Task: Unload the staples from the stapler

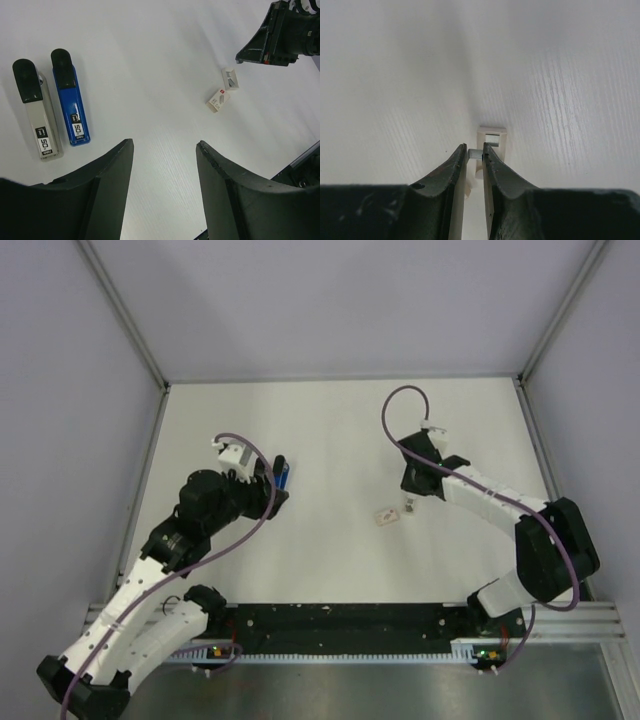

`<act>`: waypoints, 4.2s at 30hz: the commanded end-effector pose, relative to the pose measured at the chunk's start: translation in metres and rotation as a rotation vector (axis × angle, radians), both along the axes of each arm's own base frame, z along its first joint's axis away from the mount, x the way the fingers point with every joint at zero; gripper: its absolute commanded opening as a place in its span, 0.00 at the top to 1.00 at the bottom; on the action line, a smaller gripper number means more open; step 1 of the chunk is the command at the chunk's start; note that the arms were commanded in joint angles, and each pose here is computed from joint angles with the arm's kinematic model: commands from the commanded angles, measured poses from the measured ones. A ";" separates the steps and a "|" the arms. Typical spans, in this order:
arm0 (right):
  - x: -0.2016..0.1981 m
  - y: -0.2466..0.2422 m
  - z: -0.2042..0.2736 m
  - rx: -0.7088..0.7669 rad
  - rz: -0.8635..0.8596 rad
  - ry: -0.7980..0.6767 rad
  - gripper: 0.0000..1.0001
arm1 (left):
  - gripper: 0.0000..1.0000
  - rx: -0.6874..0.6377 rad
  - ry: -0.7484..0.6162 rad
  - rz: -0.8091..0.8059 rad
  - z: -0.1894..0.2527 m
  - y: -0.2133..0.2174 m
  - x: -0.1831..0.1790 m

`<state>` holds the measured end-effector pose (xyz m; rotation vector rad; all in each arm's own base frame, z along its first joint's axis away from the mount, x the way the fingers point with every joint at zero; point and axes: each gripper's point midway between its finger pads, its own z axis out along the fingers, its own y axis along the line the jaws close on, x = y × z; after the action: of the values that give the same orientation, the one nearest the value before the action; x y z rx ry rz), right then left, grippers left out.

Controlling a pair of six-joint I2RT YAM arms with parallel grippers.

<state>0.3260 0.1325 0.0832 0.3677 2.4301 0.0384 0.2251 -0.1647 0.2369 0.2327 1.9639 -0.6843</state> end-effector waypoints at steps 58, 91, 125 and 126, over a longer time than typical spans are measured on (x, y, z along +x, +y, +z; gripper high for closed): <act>-0.010 -0.035 0.005 -0.133 0.094 -0.042 0.41 | 0.42 -0.054 0.072 -0.099 -0.019 -0.035 0.013; -0.012 -0.035 -0.015 0.051 0.186 -0.045 0.64 | 0.51 -0.079 0.367 -0.217 -0.110 -0.187 0.025; 0.007 -0.032 -0.040 0.049 0.193 -0.006 0.81 | 0.51 -0.140 0.453 -0.193 -0.143 -0.224 0.047; 0.007 -0.031 -0.040 0.052 0.197 -0.008 0.82 | 0.51 -0.141 0.453 -0.196 -0.143 -0.224 0.046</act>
<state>0.3147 0.0979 0.0297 0.1564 2.5102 0.1529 0.2621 -0.3728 0.0726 0.1894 2.4097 -1.0019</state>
